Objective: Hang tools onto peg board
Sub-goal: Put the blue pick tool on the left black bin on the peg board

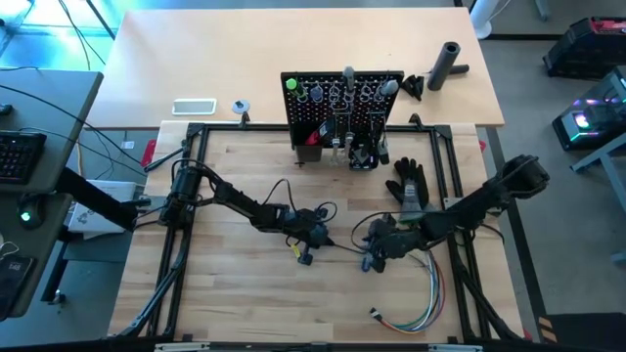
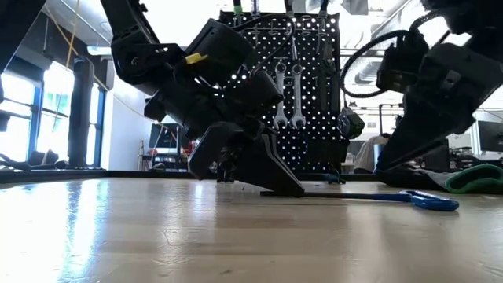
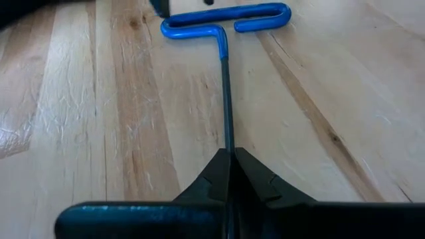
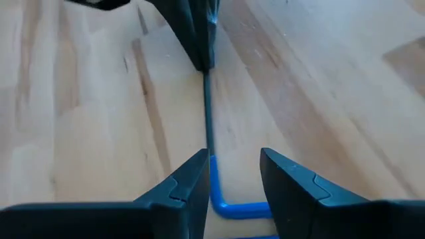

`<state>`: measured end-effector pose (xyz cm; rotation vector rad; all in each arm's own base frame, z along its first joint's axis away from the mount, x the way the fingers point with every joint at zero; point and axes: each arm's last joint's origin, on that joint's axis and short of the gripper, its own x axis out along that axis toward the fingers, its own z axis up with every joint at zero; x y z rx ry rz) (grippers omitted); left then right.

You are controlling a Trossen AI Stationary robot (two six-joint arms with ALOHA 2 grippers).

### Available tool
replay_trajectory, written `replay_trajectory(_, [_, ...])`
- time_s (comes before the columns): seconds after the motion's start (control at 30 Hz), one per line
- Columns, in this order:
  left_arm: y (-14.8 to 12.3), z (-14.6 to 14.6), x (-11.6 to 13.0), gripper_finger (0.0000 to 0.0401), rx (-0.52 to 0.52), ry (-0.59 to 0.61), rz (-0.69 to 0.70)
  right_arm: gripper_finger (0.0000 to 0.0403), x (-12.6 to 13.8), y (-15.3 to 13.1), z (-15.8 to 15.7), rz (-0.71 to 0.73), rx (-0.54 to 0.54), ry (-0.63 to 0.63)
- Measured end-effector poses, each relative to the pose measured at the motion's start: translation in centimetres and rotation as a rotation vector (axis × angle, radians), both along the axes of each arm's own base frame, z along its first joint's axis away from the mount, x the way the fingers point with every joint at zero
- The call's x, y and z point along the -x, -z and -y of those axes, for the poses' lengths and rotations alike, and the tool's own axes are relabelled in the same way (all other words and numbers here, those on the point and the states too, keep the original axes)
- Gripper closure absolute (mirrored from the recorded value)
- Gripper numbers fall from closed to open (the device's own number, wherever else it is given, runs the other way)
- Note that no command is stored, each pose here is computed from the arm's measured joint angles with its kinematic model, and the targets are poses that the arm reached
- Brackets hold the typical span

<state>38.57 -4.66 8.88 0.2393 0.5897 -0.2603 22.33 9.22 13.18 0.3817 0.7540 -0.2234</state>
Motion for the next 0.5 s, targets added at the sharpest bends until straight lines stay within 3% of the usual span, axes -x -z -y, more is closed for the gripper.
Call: replay_trajectory(0.5, [-1.5,0.0,-0.3,0.04,0.004,-0.006,0.07,0.0274,-0.2,-0.2,0.0,-0.062,0.012,-0.096])
